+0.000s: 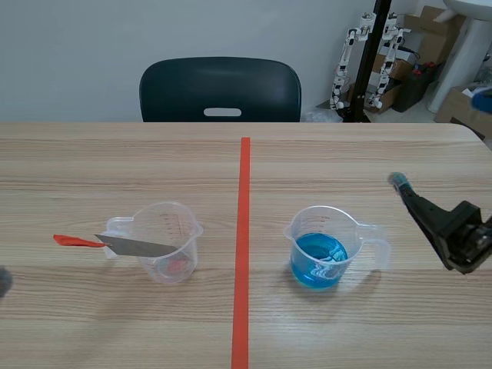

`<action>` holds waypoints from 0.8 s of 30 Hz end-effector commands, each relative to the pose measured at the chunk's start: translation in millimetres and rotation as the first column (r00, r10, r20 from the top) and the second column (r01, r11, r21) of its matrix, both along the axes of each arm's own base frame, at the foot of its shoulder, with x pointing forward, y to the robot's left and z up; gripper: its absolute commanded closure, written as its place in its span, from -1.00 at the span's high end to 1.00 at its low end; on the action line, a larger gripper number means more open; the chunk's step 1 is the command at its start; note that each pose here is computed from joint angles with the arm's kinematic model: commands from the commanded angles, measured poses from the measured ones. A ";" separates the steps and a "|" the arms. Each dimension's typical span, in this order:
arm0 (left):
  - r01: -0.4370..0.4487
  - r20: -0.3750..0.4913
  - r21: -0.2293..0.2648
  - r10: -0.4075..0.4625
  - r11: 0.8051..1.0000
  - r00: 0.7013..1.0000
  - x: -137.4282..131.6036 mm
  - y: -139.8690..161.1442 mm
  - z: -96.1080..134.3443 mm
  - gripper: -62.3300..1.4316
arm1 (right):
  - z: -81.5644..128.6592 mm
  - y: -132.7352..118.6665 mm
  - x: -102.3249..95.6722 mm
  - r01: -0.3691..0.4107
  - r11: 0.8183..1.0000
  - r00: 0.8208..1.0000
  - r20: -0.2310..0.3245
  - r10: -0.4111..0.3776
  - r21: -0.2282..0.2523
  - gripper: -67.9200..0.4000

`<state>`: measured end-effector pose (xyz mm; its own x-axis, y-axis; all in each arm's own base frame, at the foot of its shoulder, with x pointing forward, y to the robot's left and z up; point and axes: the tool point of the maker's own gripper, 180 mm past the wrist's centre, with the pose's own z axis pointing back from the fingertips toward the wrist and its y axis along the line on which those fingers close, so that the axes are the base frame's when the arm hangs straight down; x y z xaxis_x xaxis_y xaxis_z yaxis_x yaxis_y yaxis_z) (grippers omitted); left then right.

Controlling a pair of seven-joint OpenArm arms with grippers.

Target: Do the redox reaction experiment. return to the home posture

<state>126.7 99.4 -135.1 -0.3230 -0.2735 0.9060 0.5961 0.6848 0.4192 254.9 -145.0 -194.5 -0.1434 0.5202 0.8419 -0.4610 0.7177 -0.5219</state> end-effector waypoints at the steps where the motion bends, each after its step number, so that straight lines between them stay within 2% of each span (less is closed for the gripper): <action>1: 0.004 0.015 -0.006 -0.004 1.000 1.000 5.2 -2.6 4.6 1.00 | 14.9 6.5 2.5 -0.011 1.000 0.999 0.037 0.010 0.019 1.00; 4: 0.040 -0.007 0.005 -0.040 0.999 0.999 6.7 -6.7 0.8 1.00 | 24.0 13.6 3.2 -0.002 0.999 0.999 0.035 0.001 0.036 1.00; 8: 0.069 -0.015 0.009 -0.069 0.998 0.997 5.6 -9.8 -0.2 1.00 | 31.3 20.7 3.6 0.001 0.998 1.000 0.001 -0.001 0.057 1.00; 13: 0.070 -0.015 0.008 -0.070 0.998 0.997 5.5 -10.0 -0.3 1.00 | 42.3 24.4 5.0 0.000 0.996 1.000 0.015 -0.002 0.088 1.00; 18: 0.070 -0.015 0.007 -0.070 0.998 0.997 5.5 -10.0 -0.1 1.00 | 38.4 30.7 2.9 -0.033 0.997 0.999 -0.004 0.033 0.069 1.00; 24: 0.070 -0.015 0.007 -0.070 0.998 0.997 5.5 -10.0 -0.1 1.00 | 31.3 31.5 2.3 -0.033 0.999 0.999 -0.024 0.034 0.032 1.00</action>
